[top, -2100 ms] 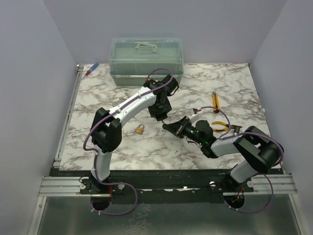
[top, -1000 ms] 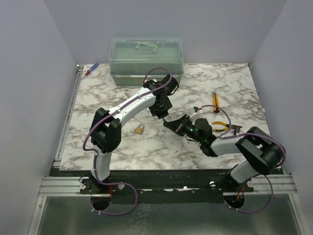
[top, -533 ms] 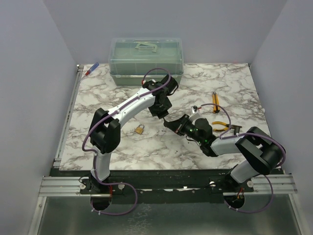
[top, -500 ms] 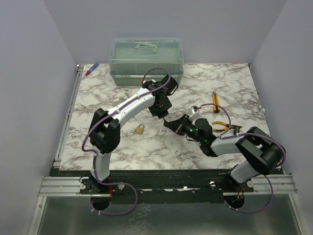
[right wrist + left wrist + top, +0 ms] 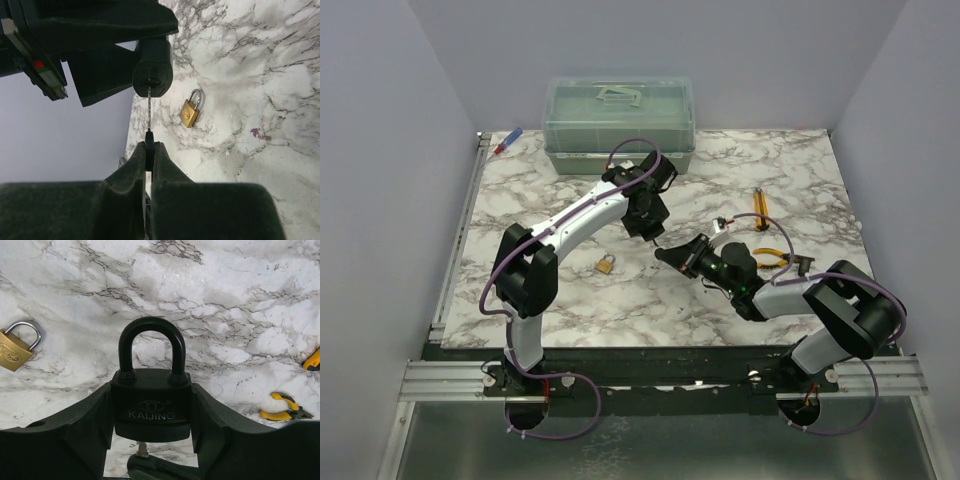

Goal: Unlock with the key

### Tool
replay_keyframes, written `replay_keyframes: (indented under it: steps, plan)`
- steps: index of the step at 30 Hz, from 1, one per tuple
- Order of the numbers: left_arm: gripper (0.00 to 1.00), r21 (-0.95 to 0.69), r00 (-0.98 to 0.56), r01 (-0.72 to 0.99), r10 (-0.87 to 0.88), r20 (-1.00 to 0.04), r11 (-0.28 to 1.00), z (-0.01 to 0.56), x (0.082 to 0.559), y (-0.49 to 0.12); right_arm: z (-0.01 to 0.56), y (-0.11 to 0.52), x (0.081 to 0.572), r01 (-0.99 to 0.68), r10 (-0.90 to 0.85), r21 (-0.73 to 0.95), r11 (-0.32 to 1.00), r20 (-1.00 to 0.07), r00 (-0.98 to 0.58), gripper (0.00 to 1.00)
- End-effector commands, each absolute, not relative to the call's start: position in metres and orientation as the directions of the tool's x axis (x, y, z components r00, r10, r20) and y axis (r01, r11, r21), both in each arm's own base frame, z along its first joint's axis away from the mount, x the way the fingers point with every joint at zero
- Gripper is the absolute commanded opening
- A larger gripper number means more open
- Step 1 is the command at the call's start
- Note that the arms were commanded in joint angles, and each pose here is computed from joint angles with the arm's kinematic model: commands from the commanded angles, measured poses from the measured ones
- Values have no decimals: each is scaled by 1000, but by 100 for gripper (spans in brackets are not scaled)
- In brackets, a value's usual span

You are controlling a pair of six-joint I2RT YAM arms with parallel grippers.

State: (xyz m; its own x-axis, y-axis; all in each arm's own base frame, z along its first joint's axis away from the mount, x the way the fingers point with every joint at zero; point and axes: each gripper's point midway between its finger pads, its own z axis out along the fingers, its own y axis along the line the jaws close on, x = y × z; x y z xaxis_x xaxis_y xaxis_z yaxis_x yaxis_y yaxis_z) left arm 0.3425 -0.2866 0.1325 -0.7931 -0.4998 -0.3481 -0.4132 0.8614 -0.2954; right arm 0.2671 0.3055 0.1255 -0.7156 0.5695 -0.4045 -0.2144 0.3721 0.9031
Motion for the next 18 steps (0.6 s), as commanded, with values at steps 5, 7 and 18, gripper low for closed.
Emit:
replay_keyframes:
  steps: [5, 7, 18]
  plan:
    - [0, -392, -750, -383, -530, -396, 836, 167, 363, -281, 131, 307, 254, -213, 556, 928, 304, -355, -751, 0]
    - [0, -394, -748, -391, -537, -391, 832, 166, 365, -276, 131, 306, 254, -212, 561, 930, 301, -352, -749, 0]
    - [0, -415, -761, -386, -539, -362, 824, 167, 358, -279, 134, 307, 259, -213, 582, 931, 295, -352, -733, 0]
